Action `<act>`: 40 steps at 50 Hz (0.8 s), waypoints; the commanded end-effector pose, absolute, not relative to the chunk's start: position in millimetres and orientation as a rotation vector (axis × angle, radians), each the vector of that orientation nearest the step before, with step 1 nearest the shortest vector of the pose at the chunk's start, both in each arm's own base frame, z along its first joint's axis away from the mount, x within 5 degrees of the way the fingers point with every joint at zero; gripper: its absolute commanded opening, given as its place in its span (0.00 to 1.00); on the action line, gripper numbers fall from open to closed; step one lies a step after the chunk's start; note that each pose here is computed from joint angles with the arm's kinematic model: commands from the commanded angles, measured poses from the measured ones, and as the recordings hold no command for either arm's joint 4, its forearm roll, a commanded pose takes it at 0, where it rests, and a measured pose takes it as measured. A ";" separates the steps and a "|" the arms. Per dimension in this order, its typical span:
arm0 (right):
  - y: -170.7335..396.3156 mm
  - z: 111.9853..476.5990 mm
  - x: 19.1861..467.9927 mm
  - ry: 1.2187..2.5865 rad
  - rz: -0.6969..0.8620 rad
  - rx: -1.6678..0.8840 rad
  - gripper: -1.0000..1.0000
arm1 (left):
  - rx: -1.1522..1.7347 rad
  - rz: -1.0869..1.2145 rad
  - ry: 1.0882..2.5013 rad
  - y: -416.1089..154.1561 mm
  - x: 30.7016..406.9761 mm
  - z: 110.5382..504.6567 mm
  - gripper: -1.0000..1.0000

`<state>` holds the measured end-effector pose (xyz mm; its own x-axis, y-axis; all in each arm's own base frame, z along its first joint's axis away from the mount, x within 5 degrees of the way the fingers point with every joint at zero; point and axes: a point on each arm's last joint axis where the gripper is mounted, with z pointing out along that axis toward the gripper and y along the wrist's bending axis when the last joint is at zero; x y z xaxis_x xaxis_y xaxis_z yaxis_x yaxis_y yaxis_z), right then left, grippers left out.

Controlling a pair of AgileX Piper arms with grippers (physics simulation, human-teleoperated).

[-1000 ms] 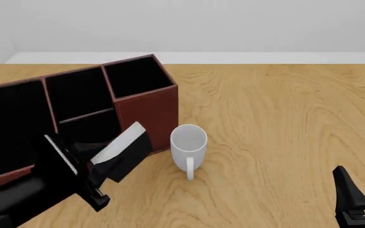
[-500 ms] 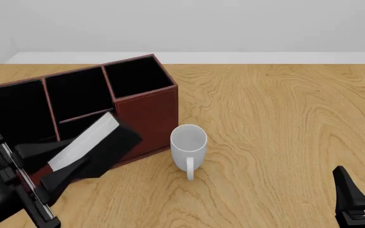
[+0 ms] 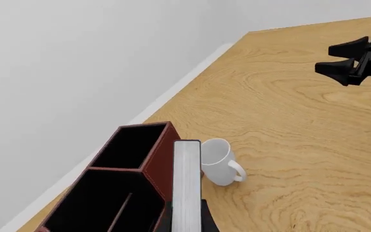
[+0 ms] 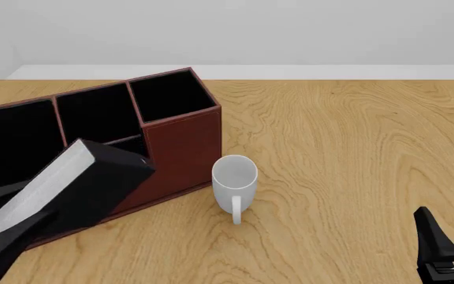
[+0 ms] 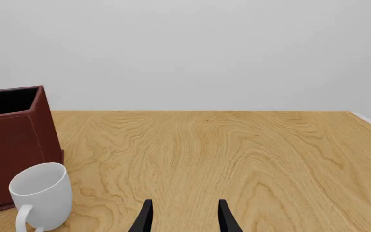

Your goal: Pick up the book and place it in the front compartment of the caddy.

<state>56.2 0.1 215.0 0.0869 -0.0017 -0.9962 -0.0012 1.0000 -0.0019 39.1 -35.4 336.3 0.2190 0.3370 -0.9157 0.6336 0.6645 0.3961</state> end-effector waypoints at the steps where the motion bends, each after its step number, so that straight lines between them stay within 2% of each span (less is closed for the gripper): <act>1: 0.1 215.0 56.2 1.484 0.000 -0.002 1.00 | 0.867 -0.235 1.339 -21.5 24.3 346.9 0.00; 28: 0.1 215.0 56.2 1.484 0.000 -0.002 1.00 | 0.820 -0.200 1.311 -16.8 20.6 355.6 0.00; 40: 0.1 215.0 56.2 1.484 -0.001 -0.002 1.00 | 0.796 -0.169 1.212 -8.5 10.4 355.6 0.00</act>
